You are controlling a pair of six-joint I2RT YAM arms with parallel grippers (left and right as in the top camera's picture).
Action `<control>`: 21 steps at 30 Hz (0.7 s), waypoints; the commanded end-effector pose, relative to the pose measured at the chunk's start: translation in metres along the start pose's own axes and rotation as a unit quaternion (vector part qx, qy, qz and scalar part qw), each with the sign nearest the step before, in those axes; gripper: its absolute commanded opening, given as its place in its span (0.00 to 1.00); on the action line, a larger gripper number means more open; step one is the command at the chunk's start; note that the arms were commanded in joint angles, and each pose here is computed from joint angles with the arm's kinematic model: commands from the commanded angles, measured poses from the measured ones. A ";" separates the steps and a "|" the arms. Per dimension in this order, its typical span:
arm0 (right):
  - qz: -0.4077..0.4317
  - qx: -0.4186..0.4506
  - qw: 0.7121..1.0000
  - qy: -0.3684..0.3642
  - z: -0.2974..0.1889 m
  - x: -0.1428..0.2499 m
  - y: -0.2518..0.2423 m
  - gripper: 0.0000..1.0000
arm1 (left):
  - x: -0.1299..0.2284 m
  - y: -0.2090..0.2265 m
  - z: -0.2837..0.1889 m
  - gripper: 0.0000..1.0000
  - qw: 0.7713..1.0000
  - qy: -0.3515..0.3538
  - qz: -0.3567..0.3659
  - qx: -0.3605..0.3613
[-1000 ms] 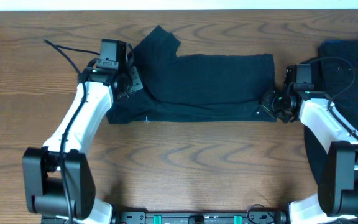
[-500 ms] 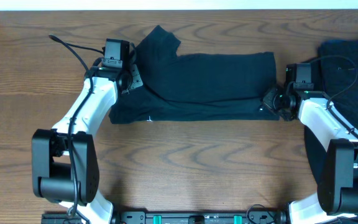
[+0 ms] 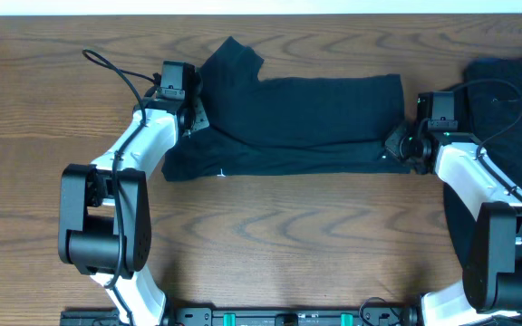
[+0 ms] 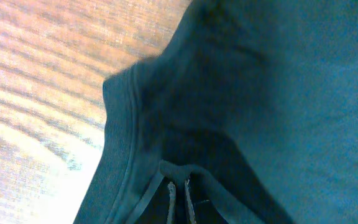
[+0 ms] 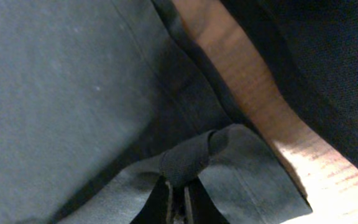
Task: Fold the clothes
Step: 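Release the right gripper and lift it off the folded shirt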
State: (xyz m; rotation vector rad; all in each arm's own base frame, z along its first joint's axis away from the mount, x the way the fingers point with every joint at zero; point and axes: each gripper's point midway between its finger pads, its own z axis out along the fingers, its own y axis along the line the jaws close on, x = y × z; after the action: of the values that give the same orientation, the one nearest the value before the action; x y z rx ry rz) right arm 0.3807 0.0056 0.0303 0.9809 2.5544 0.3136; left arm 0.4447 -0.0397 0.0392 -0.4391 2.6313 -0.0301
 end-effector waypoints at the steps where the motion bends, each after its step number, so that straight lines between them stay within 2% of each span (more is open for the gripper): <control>1: 0.004 0.002 1.000 -0.019 0.001 -0.011 0.001 0.12 | -0.012 -0.001 -0.003 0.06 1.000 -0.017 -0.007 -0.004; 2: 0.004 -0.001 1.000 -0.022 0.000 -0.012 0.003 0.17 | -0.012 -0.001 -0.003 0.06 1.000 -0.017 -0.007 -0.004; 6: 0.002 -0.019 0.999 -0.036 0.000 -0.020 0.011 0.23 | -0.012 -0.001 -0.003 0.08 1.000 -0.018 -0.007 -0.003; 7: 0.002 -0.022 0.999 -0.039 0.000 -0.021 0.013 0.27 | -0.013 -0.001 -0.003 0.13 1.000 -0.019 -0.007 -0.003; 10: 0.001 -0.030 0.998 -0.048 -0.001 -0.025 0.016 0.30 | -0.013 -0.001 -0.003 0.23 1.000 -0.019 -0.007 -0.003; 17: 0.000 -0.045 0.997 -0.064 -0.002 -0.033 0.024 0.43 | -0.014 -0.001 -0.003 0.27 1.000 -0.021 -0.007 -0.002; 21: -0.027 -0.052 0.995 -0.079 -0.004 -0.040 0.029 0.45 | -0.027 -0.006 -0.010 0.29 0.999 -0.044 -0.008 0.009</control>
State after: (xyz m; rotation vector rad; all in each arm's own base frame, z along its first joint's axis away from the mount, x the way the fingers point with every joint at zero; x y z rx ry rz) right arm 0.4163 0.0037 0.0509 0.9089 2.4025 0.3652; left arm 0.4524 -0.0405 0.0434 -0.4407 2.5962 -0.0427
